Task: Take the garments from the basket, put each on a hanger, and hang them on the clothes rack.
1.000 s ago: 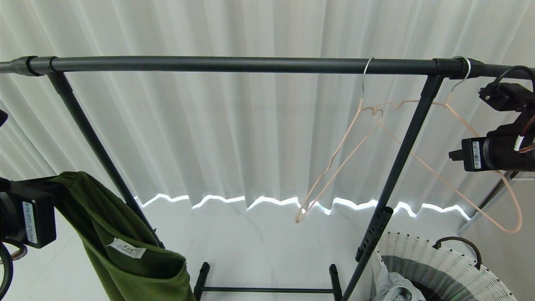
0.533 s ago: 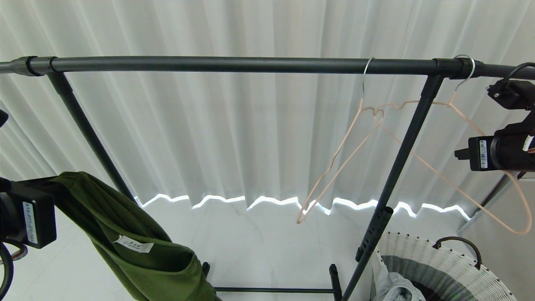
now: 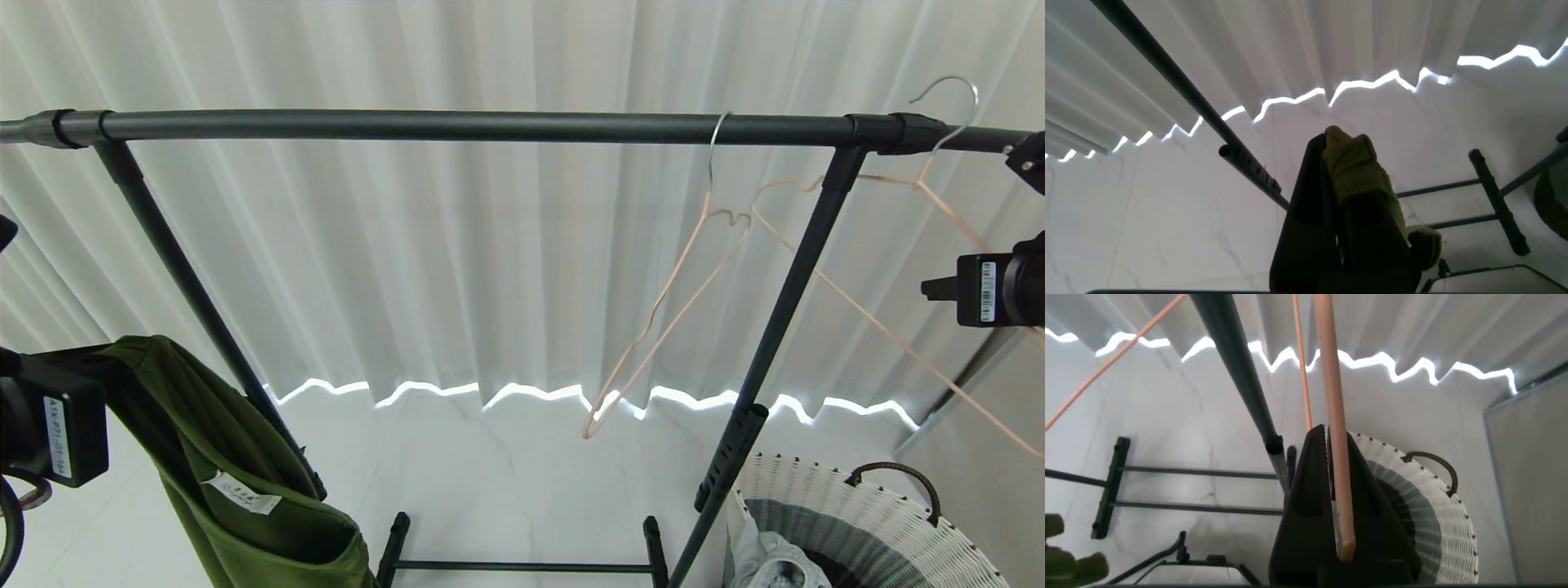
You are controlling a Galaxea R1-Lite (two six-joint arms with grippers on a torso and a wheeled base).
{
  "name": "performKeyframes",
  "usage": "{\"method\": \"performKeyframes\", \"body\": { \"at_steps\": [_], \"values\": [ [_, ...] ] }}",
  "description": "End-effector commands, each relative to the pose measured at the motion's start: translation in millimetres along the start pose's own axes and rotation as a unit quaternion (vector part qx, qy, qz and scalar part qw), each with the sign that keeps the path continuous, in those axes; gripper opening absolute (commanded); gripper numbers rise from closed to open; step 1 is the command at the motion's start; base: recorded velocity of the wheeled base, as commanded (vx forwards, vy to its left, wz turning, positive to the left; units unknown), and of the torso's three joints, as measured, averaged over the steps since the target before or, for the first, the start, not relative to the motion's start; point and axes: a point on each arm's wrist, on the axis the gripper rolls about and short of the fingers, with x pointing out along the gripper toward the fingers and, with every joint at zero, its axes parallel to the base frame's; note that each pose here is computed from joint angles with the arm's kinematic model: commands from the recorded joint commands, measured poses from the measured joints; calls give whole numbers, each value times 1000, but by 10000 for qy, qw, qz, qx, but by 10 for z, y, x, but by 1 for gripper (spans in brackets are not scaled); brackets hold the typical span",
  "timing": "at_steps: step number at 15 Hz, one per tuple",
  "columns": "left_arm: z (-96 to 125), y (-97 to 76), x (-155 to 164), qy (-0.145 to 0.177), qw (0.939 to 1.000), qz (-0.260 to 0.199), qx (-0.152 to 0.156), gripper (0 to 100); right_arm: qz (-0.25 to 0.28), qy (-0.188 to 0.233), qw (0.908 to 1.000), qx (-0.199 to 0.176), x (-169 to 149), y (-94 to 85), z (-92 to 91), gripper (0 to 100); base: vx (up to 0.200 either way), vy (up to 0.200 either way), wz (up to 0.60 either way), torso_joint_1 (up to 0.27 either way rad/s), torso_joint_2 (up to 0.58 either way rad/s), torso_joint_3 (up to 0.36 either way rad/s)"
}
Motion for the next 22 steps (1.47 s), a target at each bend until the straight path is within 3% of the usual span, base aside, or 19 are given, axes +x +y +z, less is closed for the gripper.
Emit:
{"method": "performKeyframes", "body": {
  "at_steps": [1,9,13,17,22],
  "values": [
    [-3,-1,2,8,10000,-1,1,0,9,-162,9999,14,-135,-14,9,0,0,0,0,0,0,0],
    [-3,-1,2,9,10000,7,9,0,-239,-267,9992,-162,-672,-137,-502,0,0,0,0,0,0,0],
    [-4,1,2,11,10000,14,14,0,-340,8,9992,-215,-762,-180,-787,0,-100,0,0,2,1,0],
    [-8,-1,8,26,10000,11,10,0,-353,159,9990,-237,-757,-194,-925,0,-200,0,0,1,5,5],
    [-47,-10,18,93,10000,6,25,0,-362,181,9989,-240,-756,-196,-938,0,-160,0,0,2,-1,1]
  ]
}}
